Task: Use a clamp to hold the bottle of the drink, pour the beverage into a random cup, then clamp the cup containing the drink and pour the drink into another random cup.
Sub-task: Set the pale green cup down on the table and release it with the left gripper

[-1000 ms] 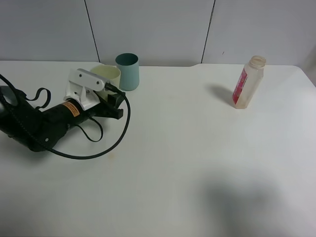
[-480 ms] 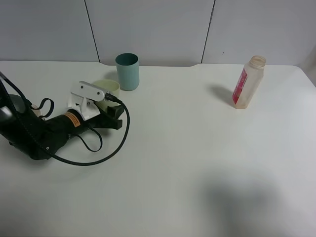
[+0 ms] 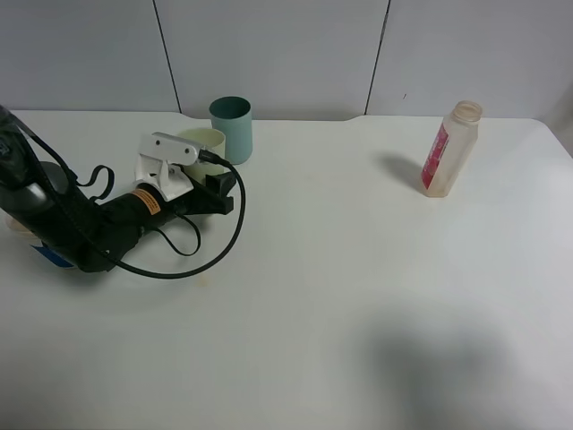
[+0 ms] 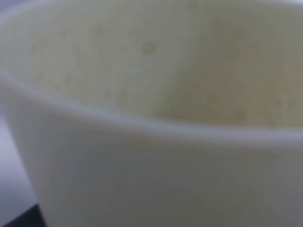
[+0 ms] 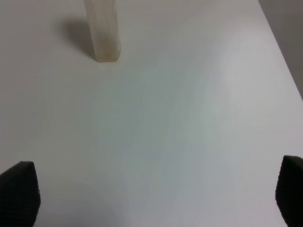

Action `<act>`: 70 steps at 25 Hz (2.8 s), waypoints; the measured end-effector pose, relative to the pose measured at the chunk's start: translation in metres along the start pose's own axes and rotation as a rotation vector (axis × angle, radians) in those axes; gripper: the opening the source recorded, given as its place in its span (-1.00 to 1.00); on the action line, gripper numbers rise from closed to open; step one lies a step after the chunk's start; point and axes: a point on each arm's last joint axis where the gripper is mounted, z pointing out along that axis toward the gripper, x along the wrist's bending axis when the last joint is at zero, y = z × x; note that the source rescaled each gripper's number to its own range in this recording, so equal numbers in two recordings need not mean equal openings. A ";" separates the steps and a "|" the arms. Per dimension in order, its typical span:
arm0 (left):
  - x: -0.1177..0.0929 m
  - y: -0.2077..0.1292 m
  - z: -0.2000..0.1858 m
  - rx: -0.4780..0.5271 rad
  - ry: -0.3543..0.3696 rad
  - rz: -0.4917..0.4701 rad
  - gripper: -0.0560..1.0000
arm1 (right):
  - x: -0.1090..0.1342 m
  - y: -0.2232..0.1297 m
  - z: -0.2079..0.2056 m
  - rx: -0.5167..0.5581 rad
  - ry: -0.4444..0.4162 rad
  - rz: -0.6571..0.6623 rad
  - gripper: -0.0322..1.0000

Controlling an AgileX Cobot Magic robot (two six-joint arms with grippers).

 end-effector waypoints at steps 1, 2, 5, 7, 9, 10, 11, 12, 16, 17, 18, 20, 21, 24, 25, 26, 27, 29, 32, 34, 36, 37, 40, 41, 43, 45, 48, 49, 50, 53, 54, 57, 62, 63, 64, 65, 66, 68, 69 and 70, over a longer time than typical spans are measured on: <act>0.000 0.002 0.002 -0.008 -0.001 -0.002 -0.84 | 0.000 0.000 0.000 0.000 0.000 0.000 1.00; 0.000 0.003 0.003 -0.015 -0.002 -0.003 -0.84 | 0.000 0.000 0.000 0.000 0.000 0.000 1.00; 0.000 0.004 0.006 -0.021 -0.002 -0.005 -0.84 | 0.000 0.000 0.000 0.000 0.000 0.000 1.00; 0.001 0.001 0.006 -0.013 -0.001 -0.006 -0.84 | 0.000 0.000 0.000 0.000 0.000 0.000 1.00; 0.001 -0.005 0.007 0.003 0.001 -0.012 -0.84 | 0.000 0.000 0.000 0.000 0.000 0.000 1.00; 0.001 -0.007 0.007 0.000 0.000 -0.015 -0.84 | 0.000 0.000 0.000 0.000 0.000 0.000 1.00; 0.001 -0.008 0.008 -0.005 0.000 -0.020 -0.84 | 0.000 0.000 0.000 0.000 0.000 0.000 1.00; 0.002 -0.009 0.008 -0.012 -0.001 -0.027 -0.84 | 0.000 0.000 0.000 0.000 0.000 0.000 1.00; 0.002 -0.008 0.013 -0.023 -0.002 -0.031 -0.84 | 0.000 0.000 0.000 0.000 0.000 0.001 1.00; 0.002 -0.008 0.016 -0.028 -0.001 -0.030 -0.84 | 0.000 0.000 0.000 0.000 0.000 0.001 1.00; 0.003 -0.008 0.017 -0.032 -0.001 -0.032 -0.84 | 0.000 0.000 0.000 0.000 0.000 0.001 1.00; 0.003 -0.008 0.020 -0.037 0.000 -0.032 -0.84 | 0.000 0.000 0.000 0.000 0.000 0.001 1.00; 0.003 -0.008 0.022 -0.041 -0.001 -0.034 -0.84 | 0.000 0.000 0.000 0.000 0.000 0.001 1.00; 0.004 -0.008 0.027 -0.052 0.001 -0.048 -0.84 | 0.000 0.000 0.000 0.000 0.000 0.001 1.00; 0.004 -0.009 0.028 -0.055 0.001 -0.051 -0.84 | 0.000 0.000 0.000 0.000 0.000 0.001 1.00; 0.004 -0.009 0.028 -0.058 0.001 -0.053 -0.84 | 0.000 0.000 0.000 0.000 0.000 0.001 1.00; 0.004 -0.009 0.029 -0.059 0.001 -0.054 -0.84 | 0.000 0.000 0.000 0.000 0.000 0.001 1.00; 0.004 -0.010 0.029 -0.063 0.000 -0.054 -0.84 | 0.000 0.000 0.000 0.000 0.000 0.001 1.00; 0.004 -0.011 0.028 -0.063 0.000 -0.055 -0.84 | 0.000 0.000 0.000 0.000 0.000 0.001 1.00; 0.004 -0.011 0.028 -0.063 0.000 -0.055 -0.84 | 0.000 0.000 0.000 0.000 0.000 0.001 1.00; 0.004 -0.011 0.028 -0.063 0.002 -0.055 -0.84 | 0.000 0.000 0.000 0.000 0.000 0.001 1.00; 0.004 -0.011 0.027 -0.062 0.002 -0.056 -0.84 | 0.000 0.000 0.000 0.000 0.000 0.001 1.00; 0.004 -0.016 0.023 -0.035 0.005 -0.060 -0.71 | 0.000 0.000 0.000 0.000 0.000 0.001 1.00; 0.004 -0.016 0.023 -0.035 0.005 -0.060 -0.71 | 0.000 0.000 0.000 0.000 0.000 0.001 1.00; 0.005 -0.025 0.019 0.016 0.016 -0.064 -0.62 | 0.000 0.000 0.000 0.000 0.000 0.001 1.00; 0.005 -0.026 0.018 0.019 0.019 -0.068 -0.59 | 0.000 0.000 0.000 0.000 0.000 0.001 1.00; 0.005 -0.026 0.017 0.017 0.018 -0.068 -0.44 | 0.000 0.000 0.000 0.000 0.000 0.001 1.00; 0.005 -0.026 0.017 0.017 0.018 -0.068 -0.44 | 0.000 0.000 0.000 0.000 0.000 0.001 1.00; 0.005 -0.026 0.017 0.016 0.018 -0.070 -0.37 | 0.000 0.000 0.000 0.000 0.000 0.001 1.00; 0.005 -0.023 0.016 0.011 0.023 -0.099 0.07 | 0.000 0.000 0.000 0.000 0.000 0.001 1.00; 0.005 -0.021 0.015 0.012 0.026 -0.114 0.14 | 0.000 0.000 0.000 0.000 0.000 0.001 1.00; 0.005 -0.017 0.009 0.017 0.041 -0.147 0.22 | 0.000 0.000 0.000 0.000 0.000 0.001 1.00; 0.005 -0.003 -0.002 -0.009 0.053 -0.164 0.38 | 0.000 0.000 0.000 0.000 0.000 0.001 1.00; 0.004 0.000 -0.003 -0.014 0.053 -0.166 0.49 | 0.000 0.000 0.000 0.000 0.000 0.001 1.00; 0.004 0.002 -0.005 -0.019 0.054 -0.167 0.57 | 0.000 0.000 0.000 0.000 0.000 0.001 1.00; 0.003 0.008 -0.008 -0.033 0.053 -0.167 0.66 | 0.000 0.000 0.000 0.000 0.000 0.001 1.00; 0.003 0.016 -0.011 -0.053 0.051 -0.168 0.70 | 0.000 0.000 0.000 0.000 0.000 0.001 1.00; 0.002 0.022 -0.016 -0.068 0.052 -0.169 0.71 | 0.000 0.000 0.000 0.000 0.000 0.001 1.00; 0.002 0.025 -0.018 -0.075 0.052 -0.169 0.71 | 0.000 0.000 0.000 0.000 0.000 0.001 1.00; 0.001 0.028 -0.021 -0.080 0.052 -0.169 0.71 | 0.000 0.000 0.000 0.000 0.000 0.001 1.00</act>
